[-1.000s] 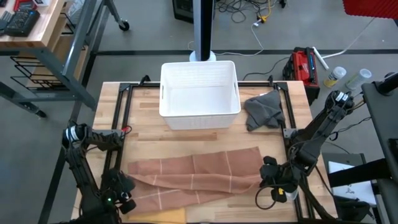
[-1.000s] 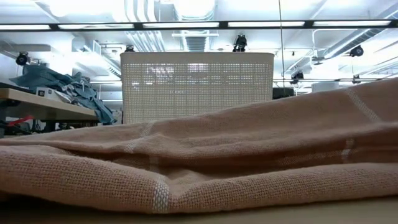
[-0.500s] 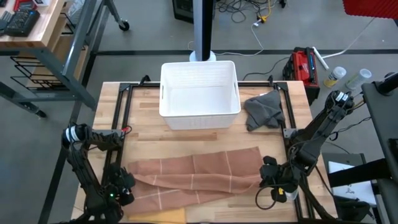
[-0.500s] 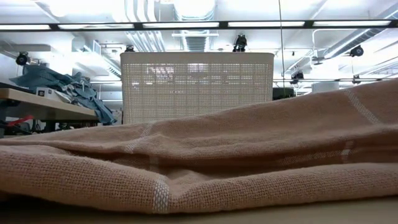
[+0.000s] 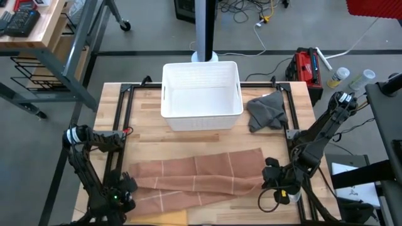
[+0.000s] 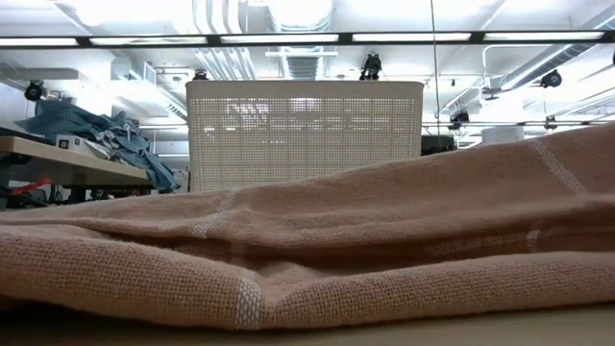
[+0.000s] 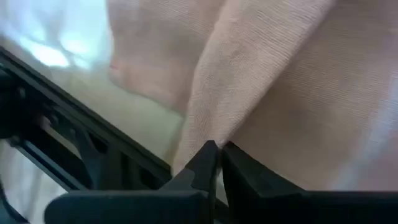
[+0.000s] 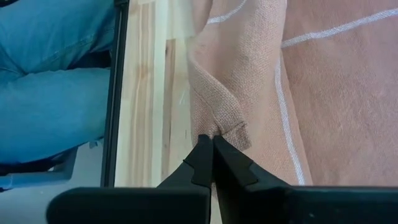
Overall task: Fold towel
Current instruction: Fold the brown squared towel
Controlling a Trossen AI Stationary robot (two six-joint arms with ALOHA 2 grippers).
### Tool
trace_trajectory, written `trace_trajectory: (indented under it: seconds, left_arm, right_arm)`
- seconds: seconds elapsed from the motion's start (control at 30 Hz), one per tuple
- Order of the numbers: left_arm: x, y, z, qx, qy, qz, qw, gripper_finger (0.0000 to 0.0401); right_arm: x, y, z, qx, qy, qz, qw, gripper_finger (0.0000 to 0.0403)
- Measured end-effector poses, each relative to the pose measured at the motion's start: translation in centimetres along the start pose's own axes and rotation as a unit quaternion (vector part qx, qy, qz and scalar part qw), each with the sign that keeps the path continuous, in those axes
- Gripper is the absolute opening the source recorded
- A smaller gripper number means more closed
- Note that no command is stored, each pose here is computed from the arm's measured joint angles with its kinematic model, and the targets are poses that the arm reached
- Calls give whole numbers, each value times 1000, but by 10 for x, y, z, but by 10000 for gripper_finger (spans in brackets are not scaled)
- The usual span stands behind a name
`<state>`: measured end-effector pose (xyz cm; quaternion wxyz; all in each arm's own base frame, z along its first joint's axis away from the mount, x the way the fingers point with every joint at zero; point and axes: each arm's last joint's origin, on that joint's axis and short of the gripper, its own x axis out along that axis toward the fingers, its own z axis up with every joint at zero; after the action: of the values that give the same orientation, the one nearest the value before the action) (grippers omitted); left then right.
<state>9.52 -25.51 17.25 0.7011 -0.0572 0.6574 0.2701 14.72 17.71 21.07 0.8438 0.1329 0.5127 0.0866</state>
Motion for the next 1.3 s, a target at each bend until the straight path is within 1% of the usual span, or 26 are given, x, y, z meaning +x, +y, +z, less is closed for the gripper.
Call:
trace_trajectory:
  seconds: [0.1, 0.2, 0.3, 0.43, 0.53, 0.67, 0.77, 0.83, 0.87, 0.93, 1.0, 1.07, 1.13, 1.2, 1.23, 1.3]
  left_arm:
    - [-22, -10, 0, -14, 10, -40, 999, 4]
    - [-46, -17, 0, -37, 18, -82, 996, 2]
    - [-65, -25, 1, -73, 29, -128, 989, 1]
    - [-86, -43, 3, -110, 52, -213, 969, 1]
    - [-95, -58, 4, -143, 68, -254, 954, 1]
    - [-105, -83, 4, -177, 88, -306, 931, 0]
    - [-111, -99, 3, -209, 103, -319, 919, 0]
    - [-114, -108, 2, -215, 107, -323, 916, 0]
    - [-115, -111, 2, -208, 103, -318, 919, 0]
    - [-111, -111, 1, -189, 87, -282, 937, 0]
    - [-105, -109, 1, -173, 69, -234, 954, 0]
    - [-100, -103, 1, -157, 54, -189, 968, 0]
    - [-96, -96, 1, -152, 42, -147, 977, 0]
    - [-91, -86, 2, -155, 27, -92, 983, 0]
    - [-88, -81, 3, -155, 20, -65, 986, 0]
    - [-84, -75, 5, -155, 10, -28, 987, 0]
  right_arm:
    - [0, 1, -1, 7, 4, 2, 1000, 0]
    - [-3, 7, -9, 6, 31, 28, 999, 0]
    - [-6, 15, -20, 1, 52, 51, 997, 0]
    - [-13, 27, -32, 20, 71, 74, 995, 0]
    - [-18, 34, -39, 34, 75, 82, 993, 0]
    - [-23, 41, -43, 41, 65, 87, 993, 0]
    - [-24, 46, -45, 39, 66, 90, 993, 0]
    - [-26, 49, -43, 35, 65, 95, 993, 0]
    - [-26, 50, -43, 28, 64, 95, 993, 0]
    - [-27, 49, -41, 12, 55, 80, 995, 0]
    - [-28, 46, -39, 8, 44, 49, 998, 0]
    - [-30, 41, -39, 17, 43, 12, 999, 0]
    - [-34, 37, -39, 41, 43, -24, 998, 0]
    - [-38, 31, -39, 66, 37, -71, 995, 0]
    - [-40, 28, -39, 77, 33, -94, 992, 0]
    - [-42, 22, -39, 96, 21, -132, 986, 0]
